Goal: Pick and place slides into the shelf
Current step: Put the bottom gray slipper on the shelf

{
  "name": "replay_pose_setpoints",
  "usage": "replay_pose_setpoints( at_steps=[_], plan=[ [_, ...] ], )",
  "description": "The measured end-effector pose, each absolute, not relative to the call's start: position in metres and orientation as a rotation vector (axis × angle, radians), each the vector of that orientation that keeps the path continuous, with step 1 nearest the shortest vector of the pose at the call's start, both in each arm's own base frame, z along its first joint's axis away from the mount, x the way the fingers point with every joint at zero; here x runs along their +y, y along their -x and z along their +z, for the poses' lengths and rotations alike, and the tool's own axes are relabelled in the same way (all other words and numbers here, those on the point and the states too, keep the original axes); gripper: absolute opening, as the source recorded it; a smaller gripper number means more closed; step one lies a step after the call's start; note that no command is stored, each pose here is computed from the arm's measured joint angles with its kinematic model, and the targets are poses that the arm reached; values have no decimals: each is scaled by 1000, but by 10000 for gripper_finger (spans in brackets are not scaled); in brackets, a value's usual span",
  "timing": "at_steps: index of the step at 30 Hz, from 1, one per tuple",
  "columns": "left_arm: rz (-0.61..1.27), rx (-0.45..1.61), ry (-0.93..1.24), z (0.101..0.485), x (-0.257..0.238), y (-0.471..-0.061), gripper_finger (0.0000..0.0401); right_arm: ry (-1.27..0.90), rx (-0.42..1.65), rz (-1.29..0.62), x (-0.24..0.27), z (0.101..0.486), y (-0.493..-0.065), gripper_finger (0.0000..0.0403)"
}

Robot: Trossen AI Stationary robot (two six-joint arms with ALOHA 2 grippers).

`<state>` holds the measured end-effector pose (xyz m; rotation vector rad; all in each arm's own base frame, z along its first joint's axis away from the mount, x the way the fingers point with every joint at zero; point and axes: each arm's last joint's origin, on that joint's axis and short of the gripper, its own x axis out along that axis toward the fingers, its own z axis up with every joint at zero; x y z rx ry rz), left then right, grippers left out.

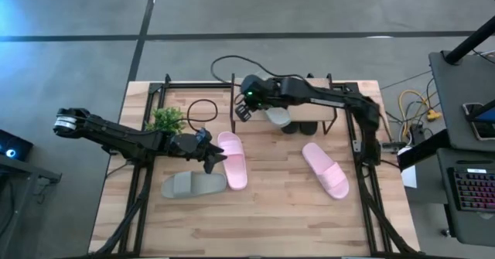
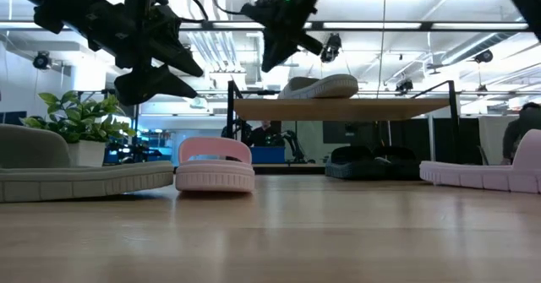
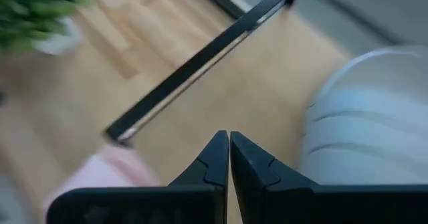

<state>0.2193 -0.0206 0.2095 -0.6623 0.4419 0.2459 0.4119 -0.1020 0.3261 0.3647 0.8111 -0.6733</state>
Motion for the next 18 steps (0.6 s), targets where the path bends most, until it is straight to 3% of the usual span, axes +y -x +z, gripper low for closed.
replay_pose_setpoints(
  at_steps=[7,13,18],
  plan=[
    [246,444,661,209,-21,-219,173,-161,1015,-717,-114,318,-432,9],
    [249,453,660,206,-21,-218,173,-157,1154,-745,-130,299,-436,9],
    [235,469,663,203,-21,-217,173,-173,1136,-796,-139,300,-434,9]
  ],
)
